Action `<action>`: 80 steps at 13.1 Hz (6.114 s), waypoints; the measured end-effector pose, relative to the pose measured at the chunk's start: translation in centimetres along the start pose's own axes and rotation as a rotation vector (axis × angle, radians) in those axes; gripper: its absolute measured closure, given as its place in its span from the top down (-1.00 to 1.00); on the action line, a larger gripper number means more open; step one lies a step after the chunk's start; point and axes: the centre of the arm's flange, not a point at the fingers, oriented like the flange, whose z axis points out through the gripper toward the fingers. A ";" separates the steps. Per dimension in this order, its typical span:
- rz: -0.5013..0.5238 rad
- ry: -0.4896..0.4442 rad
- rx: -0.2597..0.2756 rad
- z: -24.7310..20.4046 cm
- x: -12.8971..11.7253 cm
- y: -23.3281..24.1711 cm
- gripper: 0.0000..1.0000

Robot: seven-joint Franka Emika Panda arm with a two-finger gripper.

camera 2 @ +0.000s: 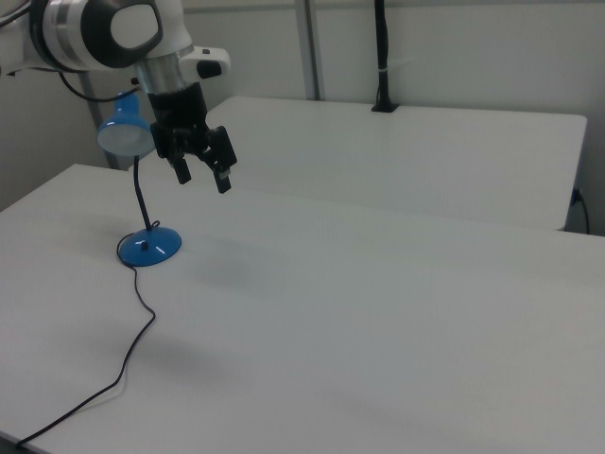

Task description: Turn on the lamp

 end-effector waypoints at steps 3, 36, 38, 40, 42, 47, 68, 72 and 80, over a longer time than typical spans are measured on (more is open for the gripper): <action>0.000 -0.003 0.000 0.1 0.1 0.0 1.00; -0.508 -0.015 0.031 15.4 1.9 -18.0 -0.98; -0.550 0.011 0.038 17.1 1.5 -20.8 -0.98; -0.587 0.059 0.050 18.3 1.4 -23.5 -0.98; -0.619 0.111 0.064 19.2 1.3 -25.9 -0.98; -0.680 0.208 0.110 21.7 0.8 -30.8 -0.98; -0.682 0.385 0.166 23.9 2.7 -32.4 -0.98; -0.681 0.401 0.182 23.0 3.0 -32.4 -0.98; -0.651 0.336 0.164 22.6 3.9 -29.6 -0.98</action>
